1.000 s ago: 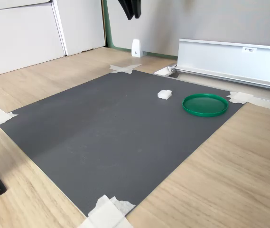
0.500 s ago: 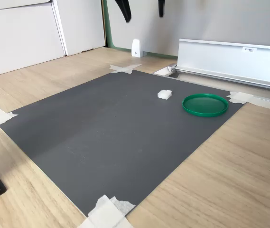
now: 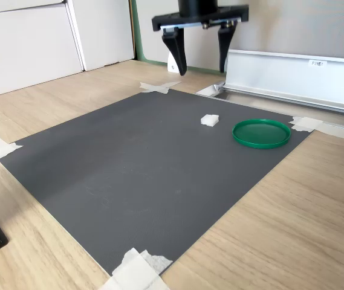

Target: Grasp a white terminal and put it on the green lid.

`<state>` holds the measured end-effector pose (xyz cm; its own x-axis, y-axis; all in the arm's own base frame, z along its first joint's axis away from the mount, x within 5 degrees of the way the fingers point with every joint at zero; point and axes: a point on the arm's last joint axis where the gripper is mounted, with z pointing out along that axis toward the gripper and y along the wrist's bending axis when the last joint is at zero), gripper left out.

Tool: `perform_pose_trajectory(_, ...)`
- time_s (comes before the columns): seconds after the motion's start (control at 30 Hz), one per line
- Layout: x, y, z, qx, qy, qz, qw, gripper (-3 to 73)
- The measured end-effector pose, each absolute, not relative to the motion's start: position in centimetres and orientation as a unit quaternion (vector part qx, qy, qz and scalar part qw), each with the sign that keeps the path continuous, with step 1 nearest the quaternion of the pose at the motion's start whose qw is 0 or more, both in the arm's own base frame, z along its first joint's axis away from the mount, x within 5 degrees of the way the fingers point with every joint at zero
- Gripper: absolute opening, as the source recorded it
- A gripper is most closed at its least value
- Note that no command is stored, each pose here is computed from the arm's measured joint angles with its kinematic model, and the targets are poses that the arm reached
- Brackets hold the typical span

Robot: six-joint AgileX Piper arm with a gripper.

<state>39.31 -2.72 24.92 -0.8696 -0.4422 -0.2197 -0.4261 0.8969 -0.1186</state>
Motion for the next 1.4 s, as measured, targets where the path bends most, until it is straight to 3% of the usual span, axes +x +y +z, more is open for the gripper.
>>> perform_pose_trajectory(0.33, 39.9, -4.6, 22.9, -0.196, 0.974, -0.027, 0.108, 70.9)
perform_pose_trajectory(0.63, 39.2, -4.5, 19.5, -0.200, 0.975, -0.021, 0.097, 69.9)
perform_pose_trajectory(1.13, 40.0, -4.6, 17.6, -0.201, 0.973, -0.026, 0.111, 69.6)
perform_pose_trajectory(1.27, 40.1, -4.6, 17.6, -0.204, 0.972, -0.027, 0.112, 65.2)
perform_pose_trajectory(1.4, 40.1, -4.6, 17.6, -0.203, 0.972, -0.025, 0.113, 52.3)
